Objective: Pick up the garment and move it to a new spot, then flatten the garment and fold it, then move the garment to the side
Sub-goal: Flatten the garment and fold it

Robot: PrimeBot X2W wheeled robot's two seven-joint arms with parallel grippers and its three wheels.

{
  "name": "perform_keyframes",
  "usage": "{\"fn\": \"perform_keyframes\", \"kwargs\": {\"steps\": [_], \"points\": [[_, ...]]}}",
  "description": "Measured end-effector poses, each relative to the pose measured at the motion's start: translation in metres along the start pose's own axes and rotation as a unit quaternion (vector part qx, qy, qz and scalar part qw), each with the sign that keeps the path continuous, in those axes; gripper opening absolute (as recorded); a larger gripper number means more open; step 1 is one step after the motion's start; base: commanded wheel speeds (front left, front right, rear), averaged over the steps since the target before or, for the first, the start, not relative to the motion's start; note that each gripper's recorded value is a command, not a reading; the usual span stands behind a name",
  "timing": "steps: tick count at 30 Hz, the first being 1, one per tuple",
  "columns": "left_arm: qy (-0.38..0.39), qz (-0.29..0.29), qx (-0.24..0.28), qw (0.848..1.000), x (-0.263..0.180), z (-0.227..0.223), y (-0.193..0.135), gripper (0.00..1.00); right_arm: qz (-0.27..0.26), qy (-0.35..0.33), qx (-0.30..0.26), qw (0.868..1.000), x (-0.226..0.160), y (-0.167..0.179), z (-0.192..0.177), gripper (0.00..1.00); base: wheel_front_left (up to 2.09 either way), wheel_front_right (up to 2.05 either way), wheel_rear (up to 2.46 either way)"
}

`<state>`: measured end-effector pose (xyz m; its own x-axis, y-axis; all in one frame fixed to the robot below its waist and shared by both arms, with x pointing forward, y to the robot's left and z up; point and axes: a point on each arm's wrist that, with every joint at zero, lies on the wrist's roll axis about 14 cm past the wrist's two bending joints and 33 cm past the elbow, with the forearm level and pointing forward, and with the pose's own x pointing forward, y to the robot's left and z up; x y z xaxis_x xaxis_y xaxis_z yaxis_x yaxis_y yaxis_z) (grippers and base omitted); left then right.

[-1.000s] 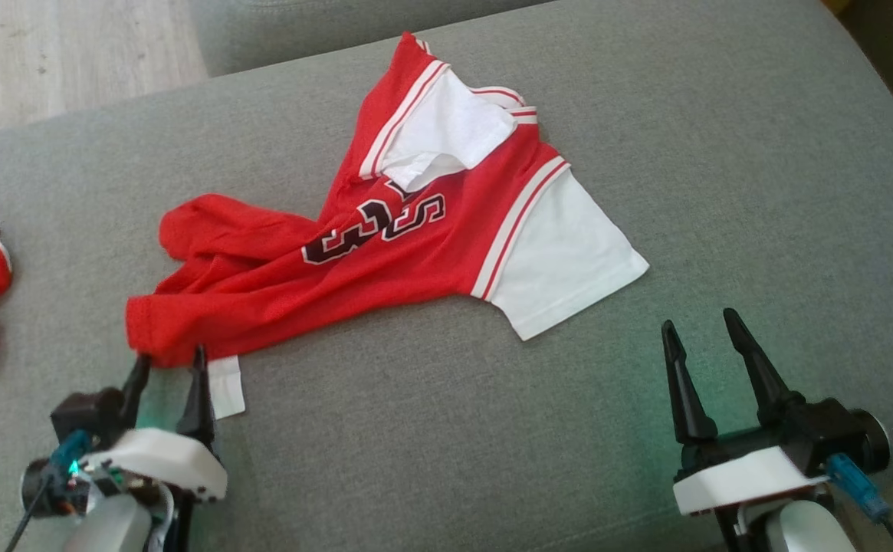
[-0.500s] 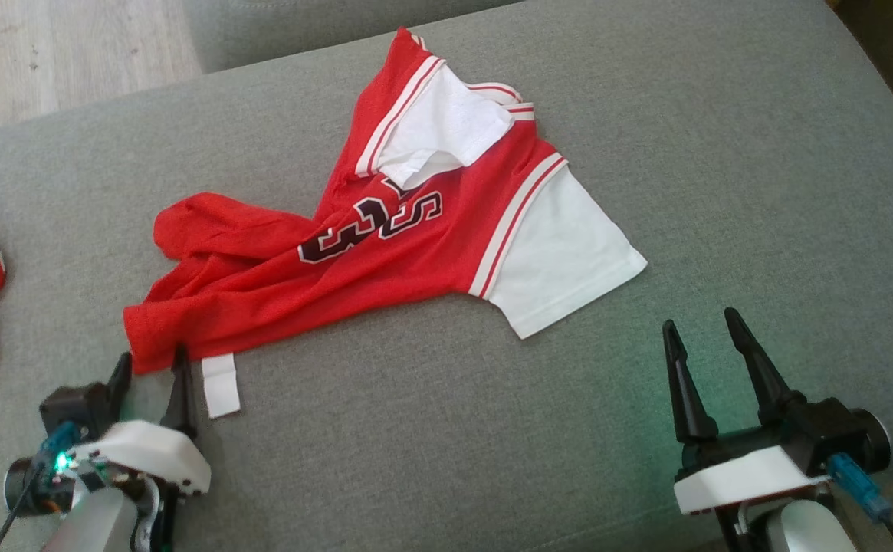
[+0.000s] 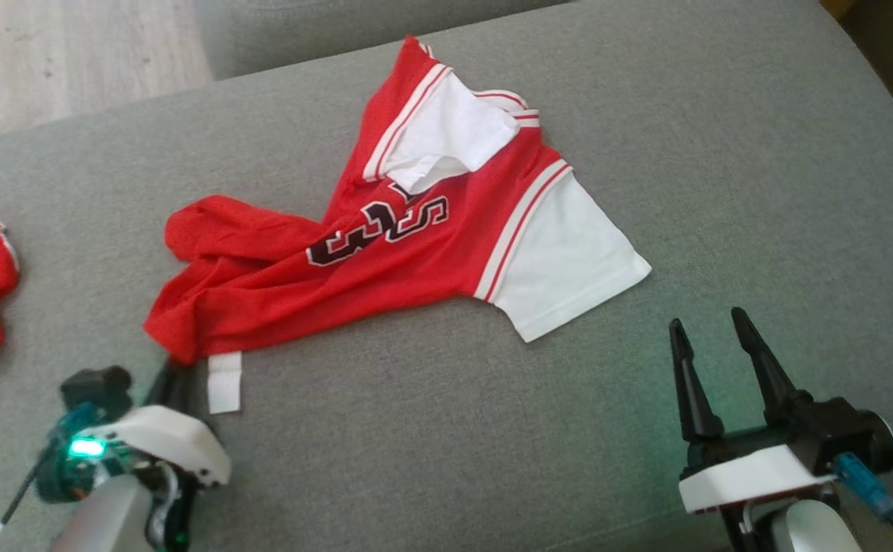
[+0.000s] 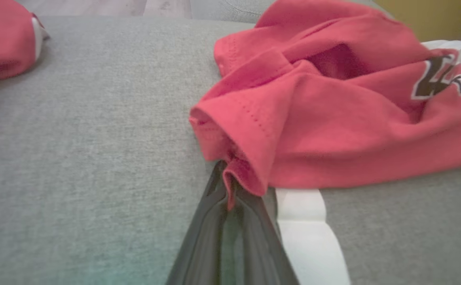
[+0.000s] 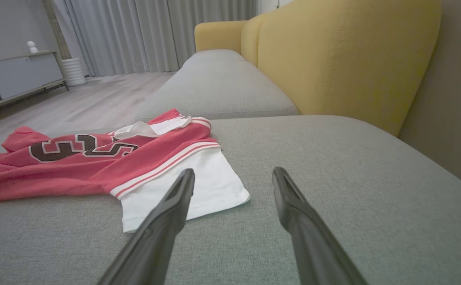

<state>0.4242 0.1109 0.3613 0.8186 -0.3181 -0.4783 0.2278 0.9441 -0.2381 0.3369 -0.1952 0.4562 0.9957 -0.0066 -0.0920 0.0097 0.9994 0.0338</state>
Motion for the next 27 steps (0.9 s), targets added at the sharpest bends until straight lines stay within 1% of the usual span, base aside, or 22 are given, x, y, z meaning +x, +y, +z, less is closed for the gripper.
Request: {"fn": "perform_keyframes", "kwargs": {"steps": [4,7,8,13,15,18,22,25,27], "points": [[0.005,-0.03,-0.032,0.999,-0.015,0.0,-0.021,0.0,0.006,-0.003,0.005,1.0,0.001,0.004,0.001,1.0,0.0,0.0,0.0],[0.006,-0.042,-0.061,0.997,-0.034,0.001,-0.032,0.0,0.018,-0.007,0.007,1.0,0.004,0.011,0.003,1.0,0.0,0.0,0.0],[0.006,-0.042,-0.061,0.997,-0.034,0.001,-0.032,0.0,0.018,-0.007,0.007,1.0,0.004,0.011,0.003,1.0,0.0,0.0,0.0],[0.005,-0.055,-0.119,0.991,-0.075,0.013,-0.047,0.0,0.034,-0.013,0.01,0.999,0.009,0.021,0.007,1.0,0.0,0.0,0.0],[0.02,-0.068,-0.154,0.986,-0.092,0.01,-0.055,0.0,0.038,-0.013,0.011,0.999,0.011,0.023,0.007,1.0,0.0,0.0,0.0],[0.049,-0.089,-0.226,0.969,-0.114,0.002,-0.069,0.0,0.043,-0.013,0.011,0.999,0.012,0.026,0.006,1.0,0.0,0.0,0.0],[0.087,-0.082,-0.282,0.952,-0.124,-0.012,-0.069,0.0,0.047,-0.008,0.011,0.999,0.014,0.029,0.004,1.0,0.0,0.0,0.0],[0.115,-0.057,-0.288,0.949,-0.122,-0.029,-0.06,0.0,0.049,-0.005,0.012,0.999,0.015,0.03,0.002,1.0,0.0,0.0,0.0],[0.136,-0.029,-0.276,0.951,-0.118,-0.047,-0.049,0.0,0.052,-0.002,0.012,0.999,0.015,0.032,0.0,1.0,0.0,0.0,0.0]]}}
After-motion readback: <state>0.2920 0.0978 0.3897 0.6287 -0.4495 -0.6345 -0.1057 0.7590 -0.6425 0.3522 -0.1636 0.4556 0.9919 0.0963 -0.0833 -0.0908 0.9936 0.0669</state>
